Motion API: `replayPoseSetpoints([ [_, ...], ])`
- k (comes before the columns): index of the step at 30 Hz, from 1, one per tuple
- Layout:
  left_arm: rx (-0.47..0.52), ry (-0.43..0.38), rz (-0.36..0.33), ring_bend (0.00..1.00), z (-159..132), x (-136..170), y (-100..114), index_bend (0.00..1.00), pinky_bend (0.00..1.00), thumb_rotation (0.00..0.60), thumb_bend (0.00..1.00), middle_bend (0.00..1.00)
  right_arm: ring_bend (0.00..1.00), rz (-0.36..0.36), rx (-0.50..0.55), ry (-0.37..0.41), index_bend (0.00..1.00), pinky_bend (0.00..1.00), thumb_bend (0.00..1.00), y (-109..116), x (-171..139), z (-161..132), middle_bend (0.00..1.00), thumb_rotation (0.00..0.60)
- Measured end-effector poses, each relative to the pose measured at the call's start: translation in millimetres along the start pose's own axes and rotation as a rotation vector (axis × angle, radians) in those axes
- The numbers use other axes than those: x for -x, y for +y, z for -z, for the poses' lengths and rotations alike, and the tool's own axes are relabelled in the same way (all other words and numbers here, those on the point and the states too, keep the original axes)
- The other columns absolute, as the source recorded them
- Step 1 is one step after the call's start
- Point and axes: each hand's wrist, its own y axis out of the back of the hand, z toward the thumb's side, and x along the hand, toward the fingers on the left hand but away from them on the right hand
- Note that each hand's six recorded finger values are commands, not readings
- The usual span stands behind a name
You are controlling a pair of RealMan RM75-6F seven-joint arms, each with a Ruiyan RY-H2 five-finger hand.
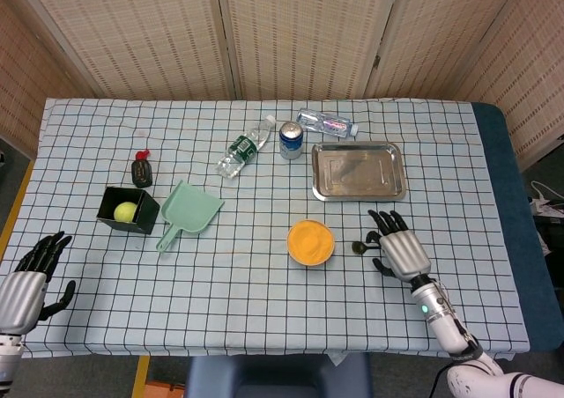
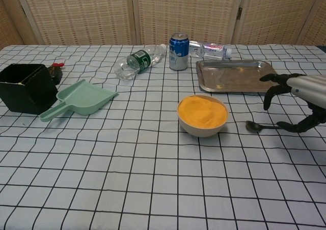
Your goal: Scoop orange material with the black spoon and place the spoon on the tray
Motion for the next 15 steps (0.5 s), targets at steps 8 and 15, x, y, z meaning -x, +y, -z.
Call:
replayPoseSetpoints([
  [8,-0.005,-0.003,0.008,0.0,-1,-1,-2,0.0,0.17,0.6,0.46,0.0,0.0,-0.002,-0.025,-0.051,0.44,0.0,0.29,-12,11,8,0.0,0.6],
  [15,-0.004,-0.013,0.008,0.0,-2,-2,-3,0.0,0.17,0.6,0.46,0.0,0.0,-0.006,-0.056,-0.067,0.45,0.0,0.29,-18,20,8,0.0,0.6],
])
